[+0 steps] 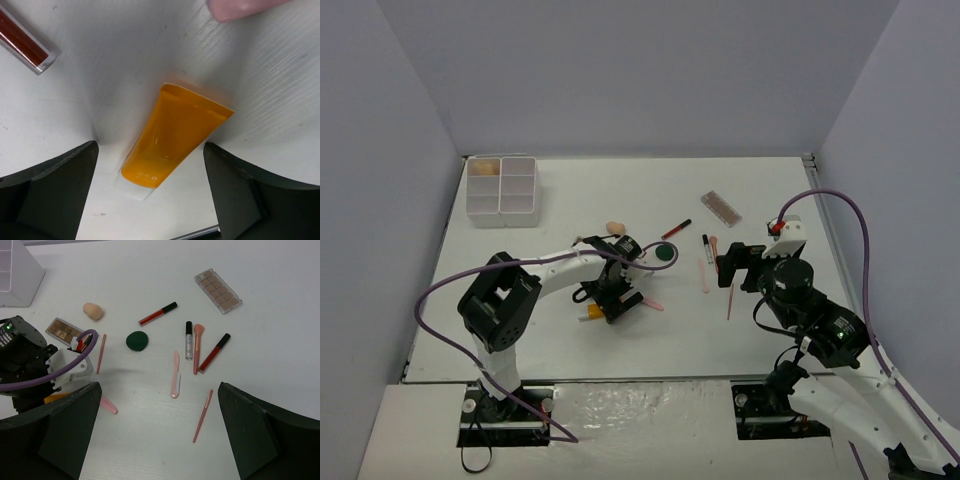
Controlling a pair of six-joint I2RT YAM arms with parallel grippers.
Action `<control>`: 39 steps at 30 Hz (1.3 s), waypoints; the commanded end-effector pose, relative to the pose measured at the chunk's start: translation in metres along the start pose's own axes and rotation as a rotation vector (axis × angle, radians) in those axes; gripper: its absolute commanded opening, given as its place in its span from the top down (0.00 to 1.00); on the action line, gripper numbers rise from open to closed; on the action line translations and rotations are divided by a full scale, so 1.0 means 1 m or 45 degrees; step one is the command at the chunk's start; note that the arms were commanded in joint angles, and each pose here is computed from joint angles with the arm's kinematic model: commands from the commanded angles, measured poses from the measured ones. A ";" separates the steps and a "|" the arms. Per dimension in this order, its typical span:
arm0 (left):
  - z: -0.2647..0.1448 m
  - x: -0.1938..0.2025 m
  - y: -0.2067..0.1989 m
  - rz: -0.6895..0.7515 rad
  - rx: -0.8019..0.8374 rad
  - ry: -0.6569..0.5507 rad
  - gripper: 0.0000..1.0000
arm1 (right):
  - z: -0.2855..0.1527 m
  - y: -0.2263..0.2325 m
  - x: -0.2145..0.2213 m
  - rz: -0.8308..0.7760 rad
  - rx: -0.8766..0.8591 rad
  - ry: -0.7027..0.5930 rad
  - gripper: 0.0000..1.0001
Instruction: Organize the makeup
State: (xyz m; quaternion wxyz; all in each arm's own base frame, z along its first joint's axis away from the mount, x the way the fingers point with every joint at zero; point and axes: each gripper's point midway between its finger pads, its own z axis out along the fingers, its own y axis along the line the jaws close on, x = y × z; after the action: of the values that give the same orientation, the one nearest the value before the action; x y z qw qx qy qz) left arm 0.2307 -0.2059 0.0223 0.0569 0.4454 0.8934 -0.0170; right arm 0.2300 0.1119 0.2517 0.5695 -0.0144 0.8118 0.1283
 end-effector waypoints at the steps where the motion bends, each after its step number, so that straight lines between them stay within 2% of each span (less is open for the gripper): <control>1: 0.000 -0.025 -0.005 0.039 0.055 -0.102 0.20 | 0.004 0.005 -0.009 0.007 -0.017 -0.040 0.00; 10: 0.007 -0.021 -0.020 0.056 0.173 -0.065 0.37 | 0.005 0.004 -0.005 -0.003 -0.014 -0.031 0.00; 18: -0.001 -0.027 -0.020 0.045 0.162 -0.113 0.62 | 0.005 0.005 -0.005 -0.007 -0.021 -0.029 0.00; 20: -0.008 -0.029 -0.020 0.040 0.158 -0.144 0.65 | 0.004 0.005 -0.006 -0.005 -0.023 -0.033 0.00; 27: -0.069 -0.047 -0.010 -0.015 0.066 -0.403 0.67 | -0.001 0.004 -0.012 0.008 -0.031 -0.066 0.00; 30: -0.114 -0.059 0.001 -0.088 0.006 -0.612 0.67 | -0.004 0.004 -0.015 0.013 -0.040 -0.079 0.00; 35: -0.184 -0.062 0.042 -0.254 -0.168 -0.906 0.68 | -0.006 0.005 -0.017 0.014 -0.049 -0.091 0.00; 39: -0.221 -0.059 0.078 -0.379 -0.327 -1.052 0.68 | -0.007 0.004 -0.018 0.020 -0.049 -0.097 0.00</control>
State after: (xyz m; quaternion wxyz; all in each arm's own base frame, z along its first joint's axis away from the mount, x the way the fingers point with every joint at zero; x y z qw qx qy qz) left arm 0.2757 -0.2047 0.1977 0.3642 0.3321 0.8628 -0.1123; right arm 0.2247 0.1085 0.2548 0.5787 -0.0191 0.8042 0.1341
